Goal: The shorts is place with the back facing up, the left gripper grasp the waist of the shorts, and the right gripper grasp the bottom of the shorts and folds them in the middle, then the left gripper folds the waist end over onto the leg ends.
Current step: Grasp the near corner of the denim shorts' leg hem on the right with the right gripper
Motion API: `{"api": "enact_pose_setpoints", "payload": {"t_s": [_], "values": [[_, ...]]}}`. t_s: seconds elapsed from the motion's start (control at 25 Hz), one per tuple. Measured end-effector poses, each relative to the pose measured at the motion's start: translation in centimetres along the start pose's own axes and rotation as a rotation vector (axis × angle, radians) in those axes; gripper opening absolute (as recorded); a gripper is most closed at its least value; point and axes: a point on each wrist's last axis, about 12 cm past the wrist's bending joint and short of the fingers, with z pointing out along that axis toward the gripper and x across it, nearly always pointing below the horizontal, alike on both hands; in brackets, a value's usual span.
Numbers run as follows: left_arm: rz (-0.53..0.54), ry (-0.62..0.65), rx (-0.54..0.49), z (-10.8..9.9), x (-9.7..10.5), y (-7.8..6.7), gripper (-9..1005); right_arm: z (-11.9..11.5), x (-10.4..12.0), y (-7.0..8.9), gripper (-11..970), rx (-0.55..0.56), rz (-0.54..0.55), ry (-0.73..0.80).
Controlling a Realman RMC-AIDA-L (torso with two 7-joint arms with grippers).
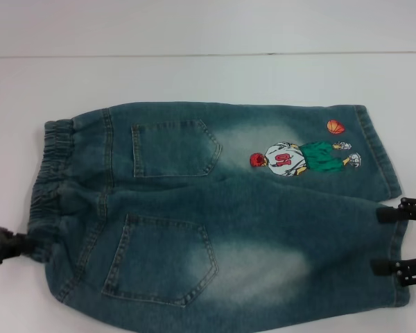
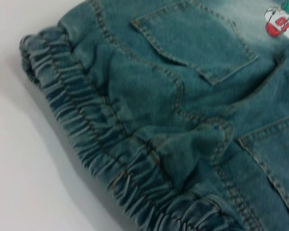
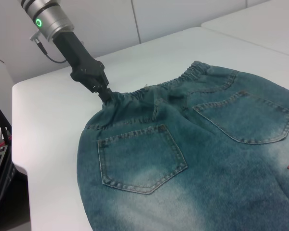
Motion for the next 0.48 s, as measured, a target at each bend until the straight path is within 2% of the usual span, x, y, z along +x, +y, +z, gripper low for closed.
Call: {"api": "enact_pose_setpoints", "payload": {"t_s": [0.24,0.36,0.48], "values": [[-0.030,-0.038,0.015,0.0,-1.5,-0.3,66,-0.7,-0.4,0.0,944,-0.024,0.044,0.040],[-0.022,-0.063,0.015,-0.1,-1.9,-0.3,65,-1.4,-1.3,-0.4,944,-0.053,0.094,0.148],[-0.018,-0.075,0.013,-0.2,-2.1,-0.2,64,-1.6,-2.2,-1.1,943,-0.036,0.146,0.289]]}}
